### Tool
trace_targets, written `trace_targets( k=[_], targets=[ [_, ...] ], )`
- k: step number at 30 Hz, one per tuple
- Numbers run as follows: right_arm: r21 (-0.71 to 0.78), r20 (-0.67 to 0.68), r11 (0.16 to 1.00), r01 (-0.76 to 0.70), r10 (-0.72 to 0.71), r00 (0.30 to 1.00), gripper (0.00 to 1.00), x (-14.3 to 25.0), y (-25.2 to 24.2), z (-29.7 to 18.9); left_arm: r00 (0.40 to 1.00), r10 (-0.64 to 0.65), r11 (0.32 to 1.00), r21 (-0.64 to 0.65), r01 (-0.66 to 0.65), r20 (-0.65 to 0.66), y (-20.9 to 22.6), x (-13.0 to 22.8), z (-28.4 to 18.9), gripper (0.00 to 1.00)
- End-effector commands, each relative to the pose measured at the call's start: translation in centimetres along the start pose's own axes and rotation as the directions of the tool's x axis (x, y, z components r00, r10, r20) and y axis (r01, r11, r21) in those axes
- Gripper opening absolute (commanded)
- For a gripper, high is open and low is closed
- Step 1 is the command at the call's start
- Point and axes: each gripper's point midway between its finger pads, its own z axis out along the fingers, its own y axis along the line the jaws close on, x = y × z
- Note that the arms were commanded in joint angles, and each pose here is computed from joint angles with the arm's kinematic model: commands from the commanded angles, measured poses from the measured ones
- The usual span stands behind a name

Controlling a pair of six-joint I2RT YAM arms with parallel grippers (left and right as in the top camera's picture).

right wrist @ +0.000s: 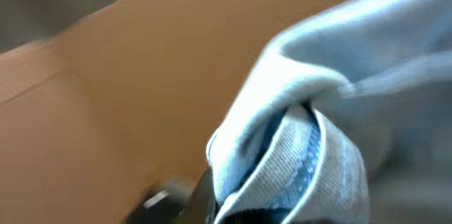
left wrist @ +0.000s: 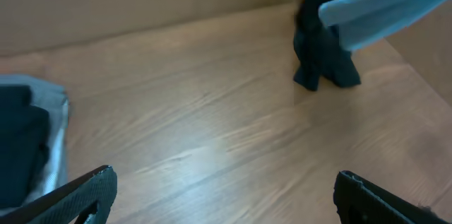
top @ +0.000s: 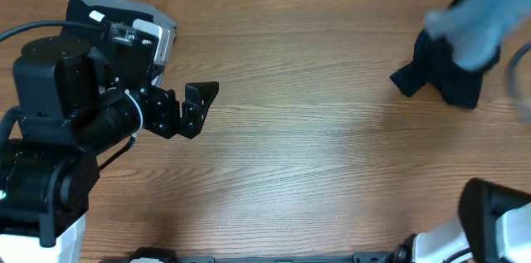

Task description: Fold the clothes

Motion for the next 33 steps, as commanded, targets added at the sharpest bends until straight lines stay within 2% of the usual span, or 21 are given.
trace_targets(
  k=[1, 2, 3, 6, 7, 9, 13, 14, 15, 19, 22, 25, 28, 29, 33],
  targets=[
    [-0.192, -0.146, 0.981, -0.025, -0.004, 0.989, 0.04, 3.8, 4.8, 2.6, 0.992, 0.060, 0.995, -0.084, -0.051, 0.110, 0.1, -2.7, -3.2, 1.00],
    [-0.225, -0.192, 0.974, -0.029, -0.015, 0.981, 0.07, 5.2, 6.2, 3.1, 0.988, 0.071, 0.992, -0.111, -0.056, 0.136, 0.1, -3.3, -4.1, 1.00],
    [-0.243, -0.234, 0.969, -0.039, -0.020, 0.972, 0.16, 6.5, 7.2, 3.5, 0.983, 0.083, 0.988, -0.141, -0.060, 0.162, 0.2, -3.8, -5.1, 1.00],
    [-0.272, -0.359, 0.962, -0.027, -0.076, 0.930, 0.53, 10.9, 9.8, 4.8, 0.968, 0.112, 0.975, -0.212, -0.063, 0.226, 0.2, -5.0, -7.8, 1.00],
    [-0.245, -0.387, 0.969, -0.002, -0.096, 0.917, 0.63, 12.1, 9.9, 5.2, 0.962, 0.119, 0.973, -0.221, -0.065, 0.244, 0.1, -5.3, -8.6, 1.00],
    [-0.102, -0.415, 0.993, 0.066, -0.103, 0.904, 0.73, 13.5, 8.2, 6.3, 0.956, 0.129, 0.973, -0.222, -0.070, 0.265, -0.4, -5.6, -9.6, 1.00],
    [0.172, -0.411, 0.976, 0.131, -0.050, 0.910, 0.79, 13.7, 3.5, 7.4, 0.963, 0.114, 0.975, -0.212, -0.062, 0.245, -0.6, -4.9, -9.6, 1.00],
    [0.306, -0.392, 0.945, 0.119, 0.011, 0.920, 0.83, 13.4, 0.7, 7.5, 0.972, 0.098, 0.977, -0.204, -0.053, 0.215, -0.5, -4.2, -9.2, 1.00],
    [0.375, -0.376, 0.922, 0.100, 0.052, 0.925, 0.84, 13.2, -1.0, 7.5, 0.976, 0.090, 0.979, -0.200, -0.050, 0.198, -0.4, -3.9, -8.9, 1.00],
    [0.577, -0.326, 0.817, -0.001, 0.232, 0.916, 0.90, 13.4, -8.7, 7.4, 0.988, 0.065, 0.982, -0.186, -0.038, 0.139, -0.1, -3.1, -7.7, 1.00],
    [0.648, -0.331, 0.758, -0.076, 0.369, 0.869, 0.90, 15.0, -14.3, 7.7, 0.994, 0.048, 0.983, -0.181, -0.029, 0.101, 0.3, -2.7, -6.8, 1.00],
    [0.694, -0.335, 0.701, -0.165, 0.517, 0.787, 0.89, 17.9, -20.3, 8.4, 0.996, 0.039, 0.985, -0.170, -0.025, 0.081, 0.4, -2.7, -6.0, 1.00],
    [0.741, -0.318, 0.625, -0.245, 0.648, 0.692, 0.88, 21.8, -26.9, 9.0, 0.996, 0.039, 0.992, -0.127, -0.029, 0.083, -0.1, -3.1, -5.3, 1.00],
    [0.763, -0.307, 0.585, -0.277, 0.704, 0.641, 0.85, 24.5, -30.6, 9.5, 0.996, 0.040, 0.994, -0.103, -0.031, 0.085, -0.3, -3.4, -4.9, 1.00],
    [0.792, -0.294, 0.542, -0.280, 0.741, 0.603, 0.88, 29.7, -36.7, 10.8, 0.996, 0.037, 0.994, -0.104, -0.029, 0.078, 0.1, -3.8, -4.0, 1.00]
  ],
)
